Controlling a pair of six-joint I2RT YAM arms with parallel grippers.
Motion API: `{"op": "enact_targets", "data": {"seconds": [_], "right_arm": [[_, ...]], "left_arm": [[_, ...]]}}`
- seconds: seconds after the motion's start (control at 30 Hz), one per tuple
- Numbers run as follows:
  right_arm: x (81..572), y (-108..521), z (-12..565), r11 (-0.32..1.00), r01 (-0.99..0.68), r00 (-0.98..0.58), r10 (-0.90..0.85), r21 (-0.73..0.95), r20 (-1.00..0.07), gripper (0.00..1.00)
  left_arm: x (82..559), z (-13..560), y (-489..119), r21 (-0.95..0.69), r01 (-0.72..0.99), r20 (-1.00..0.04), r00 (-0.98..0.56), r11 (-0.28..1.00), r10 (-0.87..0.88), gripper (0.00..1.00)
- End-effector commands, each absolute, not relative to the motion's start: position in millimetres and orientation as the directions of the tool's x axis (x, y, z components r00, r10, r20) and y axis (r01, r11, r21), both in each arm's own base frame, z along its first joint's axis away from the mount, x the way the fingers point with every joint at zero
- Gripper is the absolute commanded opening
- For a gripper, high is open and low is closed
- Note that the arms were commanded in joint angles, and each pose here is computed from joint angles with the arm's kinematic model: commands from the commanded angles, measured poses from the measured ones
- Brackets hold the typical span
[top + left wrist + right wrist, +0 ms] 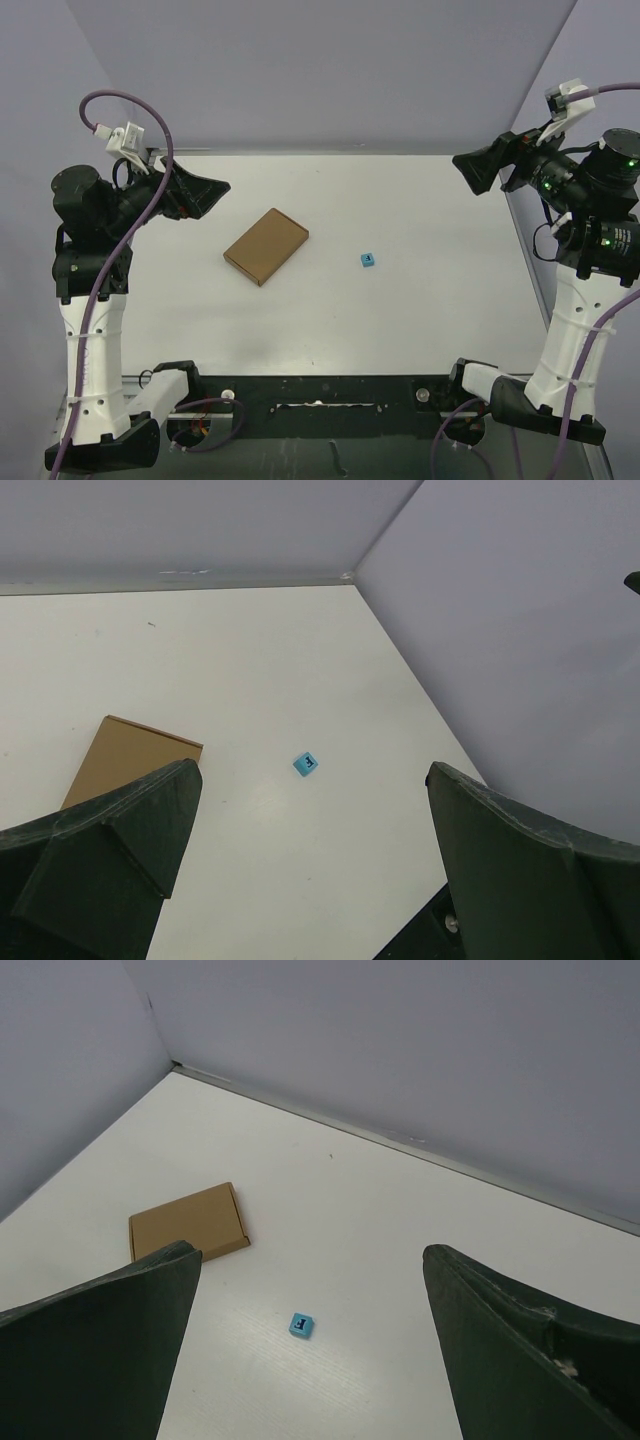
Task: Fold the paper box
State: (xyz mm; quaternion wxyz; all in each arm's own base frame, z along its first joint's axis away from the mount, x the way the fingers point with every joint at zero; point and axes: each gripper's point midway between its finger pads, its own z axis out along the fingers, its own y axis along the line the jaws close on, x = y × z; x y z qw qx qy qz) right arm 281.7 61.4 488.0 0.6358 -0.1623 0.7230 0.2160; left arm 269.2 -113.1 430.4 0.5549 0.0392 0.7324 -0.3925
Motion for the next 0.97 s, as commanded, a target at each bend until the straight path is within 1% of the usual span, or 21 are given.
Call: {"op": "enact_targets", "data": {"seconds": [0.0,0.93], "right_arm": [[278.8,59.8,499.1,0.862,-0.502,-0.089,0.037,0.077,-0.995,0.98],[280.0,57.6,497.9,0.868,-0.491,-0.088,0.032,0.072,-0.996,0.98]], "left_arm": [[265.5,442.8,-113.7,-0.487,0.532,-0.873,-0.326,0.692,-0.363,0.98],[264.8,440.5,-112.8,-0.479,0.53,-0.877,-0.326,0.7,-0.353,0.98]]}}
